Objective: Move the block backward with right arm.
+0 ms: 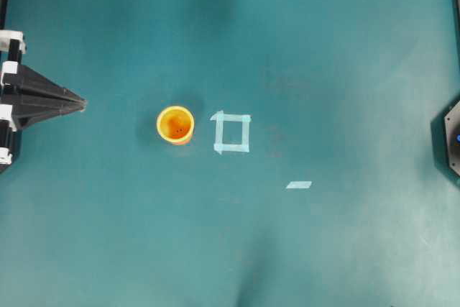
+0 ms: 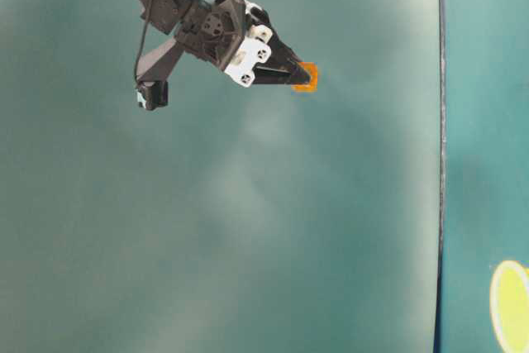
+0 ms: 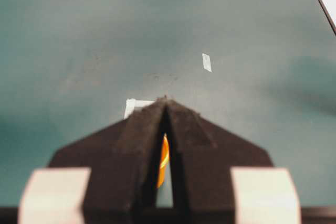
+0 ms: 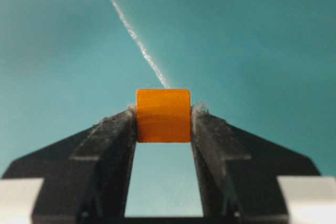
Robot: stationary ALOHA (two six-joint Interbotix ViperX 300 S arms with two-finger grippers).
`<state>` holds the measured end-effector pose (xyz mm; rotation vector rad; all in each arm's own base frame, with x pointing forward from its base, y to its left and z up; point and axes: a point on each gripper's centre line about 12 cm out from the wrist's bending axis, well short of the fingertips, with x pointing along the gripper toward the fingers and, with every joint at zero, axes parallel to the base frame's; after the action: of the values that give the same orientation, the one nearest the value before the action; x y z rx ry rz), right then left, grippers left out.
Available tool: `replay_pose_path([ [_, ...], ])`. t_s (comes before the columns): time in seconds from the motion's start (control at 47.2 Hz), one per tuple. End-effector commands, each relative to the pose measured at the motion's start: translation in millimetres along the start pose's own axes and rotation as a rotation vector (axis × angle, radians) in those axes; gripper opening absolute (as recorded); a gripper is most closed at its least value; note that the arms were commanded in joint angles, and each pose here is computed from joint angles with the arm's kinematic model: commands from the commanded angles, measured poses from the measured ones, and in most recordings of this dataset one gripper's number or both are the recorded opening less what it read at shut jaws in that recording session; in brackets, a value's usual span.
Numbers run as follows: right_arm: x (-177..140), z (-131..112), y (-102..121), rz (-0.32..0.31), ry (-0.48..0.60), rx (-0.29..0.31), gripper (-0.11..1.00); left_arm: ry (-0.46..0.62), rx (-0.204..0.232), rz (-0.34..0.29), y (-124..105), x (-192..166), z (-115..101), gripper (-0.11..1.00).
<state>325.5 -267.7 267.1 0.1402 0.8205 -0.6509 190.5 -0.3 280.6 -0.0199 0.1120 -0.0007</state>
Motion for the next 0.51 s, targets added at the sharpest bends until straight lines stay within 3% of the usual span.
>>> replay_pose_path([
  [0.0, -10.2, 13.5, -6.7, -0.012, -0.049, 0.017, 0.4, -0.034, 0.001, 0.001, 0.0, 0.6, 13.5, 0.0],
  [0.487, -9.3, 12.7, -10.5, -0.019, -0.046, 0.023, 0.4, -0.031, 0.001, 0.001, 0.0, 0.6, 12.7, 0.0],
])
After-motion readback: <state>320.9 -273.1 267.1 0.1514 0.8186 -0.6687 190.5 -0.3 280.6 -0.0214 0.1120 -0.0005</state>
